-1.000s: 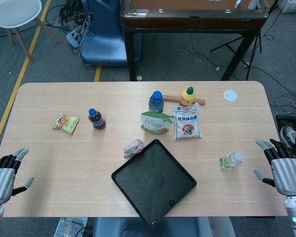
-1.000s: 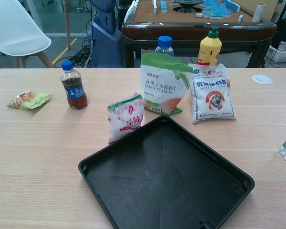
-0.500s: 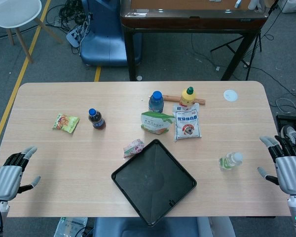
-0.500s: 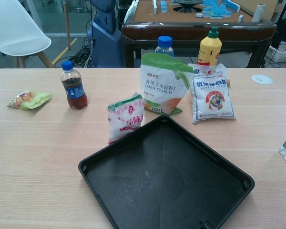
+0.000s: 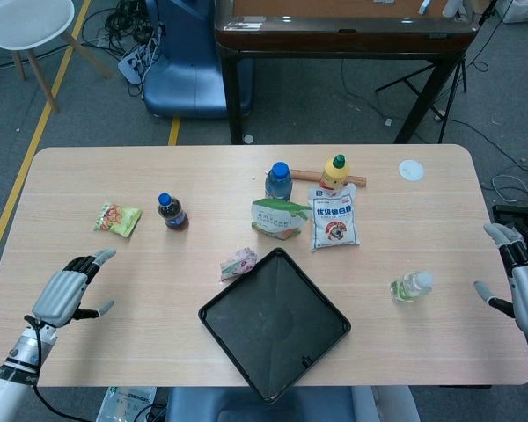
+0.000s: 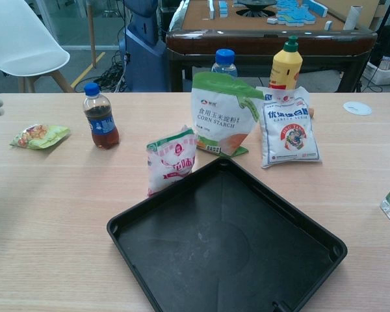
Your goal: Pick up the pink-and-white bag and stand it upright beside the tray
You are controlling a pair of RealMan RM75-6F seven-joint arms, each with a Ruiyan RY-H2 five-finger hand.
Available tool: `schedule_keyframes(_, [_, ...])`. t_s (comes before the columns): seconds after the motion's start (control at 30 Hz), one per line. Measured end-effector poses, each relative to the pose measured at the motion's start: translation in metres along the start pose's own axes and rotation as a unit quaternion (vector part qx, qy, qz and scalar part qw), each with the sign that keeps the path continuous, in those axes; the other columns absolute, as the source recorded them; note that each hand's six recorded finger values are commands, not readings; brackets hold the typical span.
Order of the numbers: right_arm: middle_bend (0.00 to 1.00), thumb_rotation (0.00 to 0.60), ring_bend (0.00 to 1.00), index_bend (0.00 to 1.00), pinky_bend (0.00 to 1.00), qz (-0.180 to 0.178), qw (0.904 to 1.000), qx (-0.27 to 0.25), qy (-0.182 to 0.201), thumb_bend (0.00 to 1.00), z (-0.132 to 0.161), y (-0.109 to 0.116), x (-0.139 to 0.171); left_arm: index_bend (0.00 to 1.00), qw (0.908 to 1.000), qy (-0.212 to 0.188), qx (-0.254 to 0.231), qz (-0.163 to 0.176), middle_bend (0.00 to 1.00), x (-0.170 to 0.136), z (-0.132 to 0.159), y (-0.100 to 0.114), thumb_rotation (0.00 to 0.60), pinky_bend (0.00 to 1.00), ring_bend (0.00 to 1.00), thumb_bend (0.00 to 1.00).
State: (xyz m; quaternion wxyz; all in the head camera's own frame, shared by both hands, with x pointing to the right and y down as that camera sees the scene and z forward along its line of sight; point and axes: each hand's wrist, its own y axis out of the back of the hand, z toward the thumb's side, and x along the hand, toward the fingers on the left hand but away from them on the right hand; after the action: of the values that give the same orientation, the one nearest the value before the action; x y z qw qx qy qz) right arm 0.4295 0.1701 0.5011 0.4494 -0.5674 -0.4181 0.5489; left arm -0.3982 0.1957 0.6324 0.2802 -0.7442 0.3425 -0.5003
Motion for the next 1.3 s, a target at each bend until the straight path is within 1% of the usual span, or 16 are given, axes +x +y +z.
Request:
schedule_keyframes(0.13, [0.21,0.6,0.11,0.16,0.12,0.004,1.0,-0.002,-0.003,0.15,-0.001,0.0,0.001,0.07,0.9995,-0.02,-0.011,-0.024,0.13,0.022,0.013,-0.015,0.6,0.14,0.16,0.22])
schedule_keyframes(0.43, [0.21,0.6,0.11,0.16,0.12,0.01,0.9999,-0.004,-0.01,0.15,-0.005,0.0,0.004,0.07,0.9964,-0.054,-0.045,-0.048,0.13,0.061,0.048,-0.047,0.6,0.15,0.16,0.21])
schedule_keyframes(0.67, [0.21,0.6,0.11,0.16,0.12,0.013,0.9998,-0.004,-0.016,0.15,-0.008,-0.001,0.006,0.07,0.9949,-0.054,-0.054,-0.066,0.13,0.083,0.066,-0.068,0.6,0.17,0.16,0.21])
schedule_keyframes(0.9, [0.21,0.6,0.11,0.16,0.12,0.014,0.9996,-0.004,-0.025,0.15,-0.014,0.001,0.01,0.07,0.9937,-0.053,-0.063,-0.077,0.13,0.107,0.092,-0.086,0.6,0.19,0.16,0.2])
schedule_keyframes(1.3, [0.21,0.6,0.11,0.16,0.12,0.018,0.9991,-0.004,-0.039,0.15,-0.022,0.001,0.015,0.07,0.9903,-0.054,-0.09,-0.092,0.13,0.141,0.119,-0.104,0.6,0.19,0.17,0.2])
